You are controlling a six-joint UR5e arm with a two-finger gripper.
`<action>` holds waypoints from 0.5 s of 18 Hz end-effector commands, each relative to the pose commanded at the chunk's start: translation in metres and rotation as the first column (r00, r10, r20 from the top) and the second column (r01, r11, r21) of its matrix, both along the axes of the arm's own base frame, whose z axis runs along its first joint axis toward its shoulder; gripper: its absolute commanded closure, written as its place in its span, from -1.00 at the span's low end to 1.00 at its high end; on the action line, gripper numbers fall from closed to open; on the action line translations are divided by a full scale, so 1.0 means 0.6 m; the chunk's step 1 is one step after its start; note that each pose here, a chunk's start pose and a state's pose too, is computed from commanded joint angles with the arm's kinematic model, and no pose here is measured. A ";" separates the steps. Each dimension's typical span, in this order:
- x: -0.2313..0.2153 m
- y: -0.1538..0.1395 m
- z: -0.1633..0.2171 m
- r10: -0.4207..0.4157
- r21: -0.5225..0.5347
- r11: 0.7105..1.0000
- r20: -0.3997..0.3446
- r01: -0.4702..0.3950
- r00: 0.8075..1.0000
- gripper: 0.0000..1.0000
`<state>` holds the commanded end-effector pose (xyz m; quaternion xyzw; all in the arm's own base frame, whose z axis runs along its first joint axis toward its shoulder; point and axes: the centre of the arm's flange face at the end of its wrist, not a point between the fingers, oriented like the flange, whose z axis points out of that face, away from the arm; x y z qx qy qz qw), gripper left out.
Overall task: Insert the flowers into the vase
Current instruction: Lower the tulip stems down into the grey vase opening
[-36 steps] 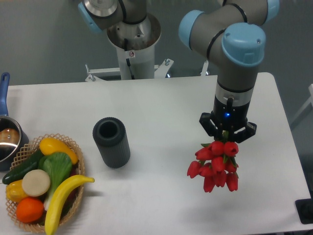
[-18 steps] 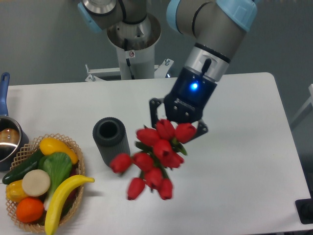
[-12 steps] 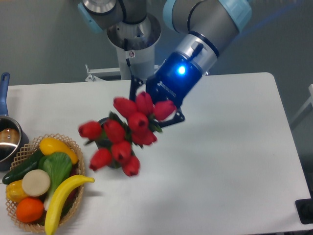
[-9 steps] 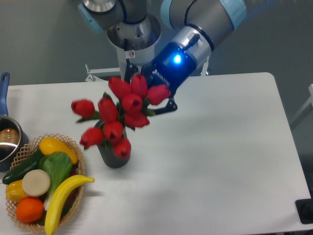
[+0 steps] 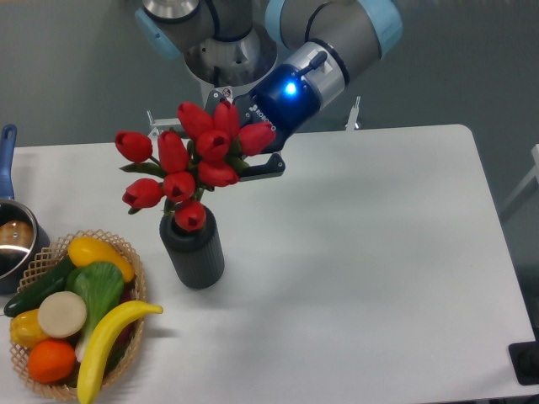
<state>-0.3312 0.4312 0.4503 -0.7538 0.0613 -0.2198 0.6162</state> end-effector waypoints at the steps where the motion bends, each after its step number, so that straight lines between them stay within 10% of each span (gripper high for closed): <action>1: 0.004 0.000 -0.006 -0.002 -0.004 1.000 0.007 0.002 1.000 0.85; 9: 0.022 -0.005 -0.084 -0.025 -0.002 1.000 -0.008 0.025 1.000 0.75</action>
